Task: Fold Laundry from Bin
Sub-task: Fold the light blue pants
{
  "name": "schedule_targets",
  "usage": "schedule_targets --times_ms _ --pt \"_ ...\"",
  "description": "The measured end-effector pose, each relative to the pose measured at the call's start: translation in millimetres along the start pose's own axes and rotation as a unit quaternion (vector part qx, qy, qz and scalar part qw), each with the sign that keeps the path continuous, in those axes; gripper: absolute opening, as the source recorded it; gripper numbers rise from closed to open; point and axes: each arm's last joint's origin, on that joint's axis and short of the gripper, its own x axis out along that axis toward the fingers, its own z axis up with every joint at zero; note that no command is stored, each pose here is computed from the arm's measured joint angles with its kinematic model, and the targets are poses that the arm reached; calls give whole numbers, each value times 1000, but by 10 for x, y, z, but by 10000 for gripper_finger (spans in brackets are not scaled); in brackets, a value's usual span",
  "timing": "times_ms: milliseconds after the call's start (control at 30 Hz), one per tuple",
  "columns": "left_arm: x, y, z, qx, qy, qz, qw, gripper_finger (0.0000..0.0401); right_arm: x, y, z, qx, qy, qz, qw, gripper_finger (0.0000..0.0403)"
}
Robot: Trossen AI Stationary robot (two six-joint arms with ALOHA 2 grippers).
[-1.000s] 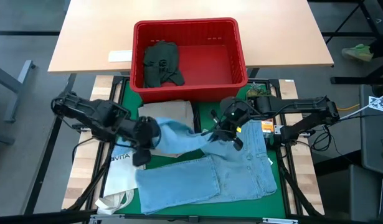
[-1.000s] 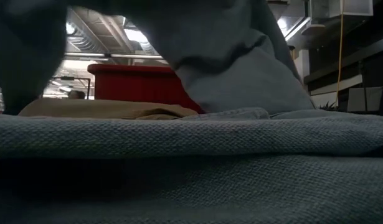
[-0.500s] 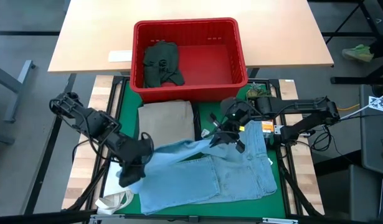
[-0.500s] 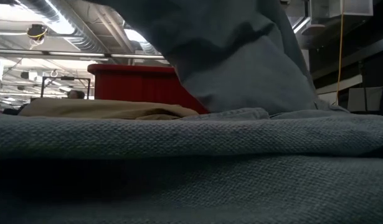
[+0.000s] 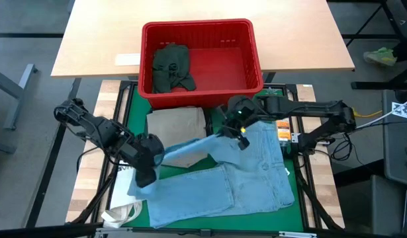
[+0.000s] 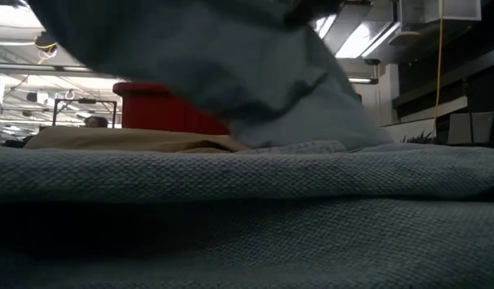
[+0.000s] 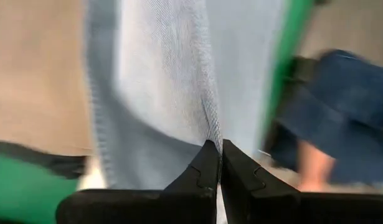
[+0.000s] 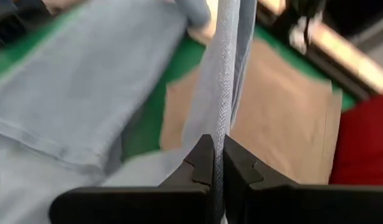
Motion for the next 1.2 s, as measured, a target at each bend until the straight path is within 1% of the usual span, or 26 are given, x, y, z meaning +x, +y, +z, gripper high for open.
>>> schedule_targets --times_ms 67,167,267,367,500,567,767,933,1033,1200 --pt "57 85 -5 -1 -16 61 998 0 83 -63 -73 9 23 -7 1000 12" --pt "130 245 -13 -20 -39 160 986 0 226 -157 -187 20 68 -30 997 12" --pt "238 369 46 -38 -70 211 974 0 324 -257 -315 31 121 -68 990 12" --pt "333 498 99 -48 -96 263 959 0 365 -372 -408 37 160 -120 979 12" --pt "505 708 163 -69 -114 333 934 0 371 -503 -484 43 191 -184 963 12" --pt "596 831 188 -79 -106 361 923 0 373 -557 -521 47 197 -200 959 12" --pt "807 1123 200 -105 -70 415 901 0 377 -601 -559 53 194 -202 958 12" --pt "858 1242 218 -98 -48 433 895 0 381 -602 -560 53 195 -202 958 18" --pt "857 1272 240 -106 -48 433 894 0 379 -596 -569 53 201 -201 957 44" --pt "856 1292 251 -100 -40 433 895 0 369 -608 -580 53 219 -221 949 123"
